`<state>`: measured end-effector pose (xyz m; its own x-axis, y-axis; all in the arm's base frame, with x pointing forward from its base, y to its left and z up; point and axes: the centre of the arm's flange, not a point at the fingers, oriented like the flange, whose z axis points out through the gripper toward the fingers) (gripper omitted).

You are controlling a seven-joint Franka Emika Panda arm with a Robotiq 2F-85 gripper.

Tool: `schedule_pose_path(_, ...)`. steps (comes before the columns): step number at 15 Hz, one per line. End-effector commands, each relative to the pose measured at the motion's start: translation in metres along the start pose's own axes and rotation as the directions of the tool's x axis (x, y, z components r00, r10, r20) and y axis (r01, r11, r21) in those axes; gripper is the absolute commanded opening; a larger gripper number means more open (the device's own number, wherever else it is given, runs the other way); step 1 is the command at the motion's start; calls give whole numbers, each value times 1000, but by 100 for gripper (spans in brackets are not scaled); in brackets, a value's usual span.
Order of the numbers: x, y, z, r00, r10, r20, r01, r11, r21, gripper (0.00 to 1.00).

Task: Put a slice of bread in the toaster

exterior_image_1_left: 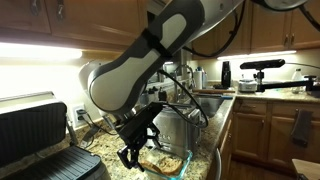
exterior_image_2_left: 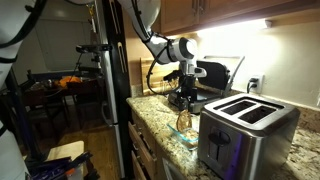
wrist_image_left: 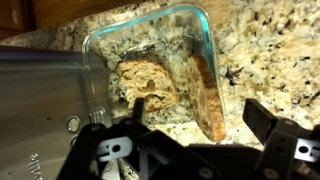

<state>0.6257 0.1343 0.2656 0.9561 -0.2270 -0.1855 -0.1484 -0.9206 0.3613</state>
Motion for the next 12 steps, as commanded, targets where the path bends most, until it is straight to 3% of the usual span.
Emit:
schedule_pose_path(1, 3, -3, 3, 1000, 16, 26, -16, 1000, -6, 100)
schedule_pose_path(3, 4, -3, 6, 999, 15, 29, -15, 1000, -7, 100)
schedule_pose_path(4, 4, -2, 6, 999, 16, 28, -16, 1000, -8, 75)
schedule_pose_path(6, 5, -1, 5, 999, 18, 26, -18, 1000, -7, 67)
schedule_pose_path(12, 7, 2, 2, 999, 24, 21, -24, 1000, -5, 26)
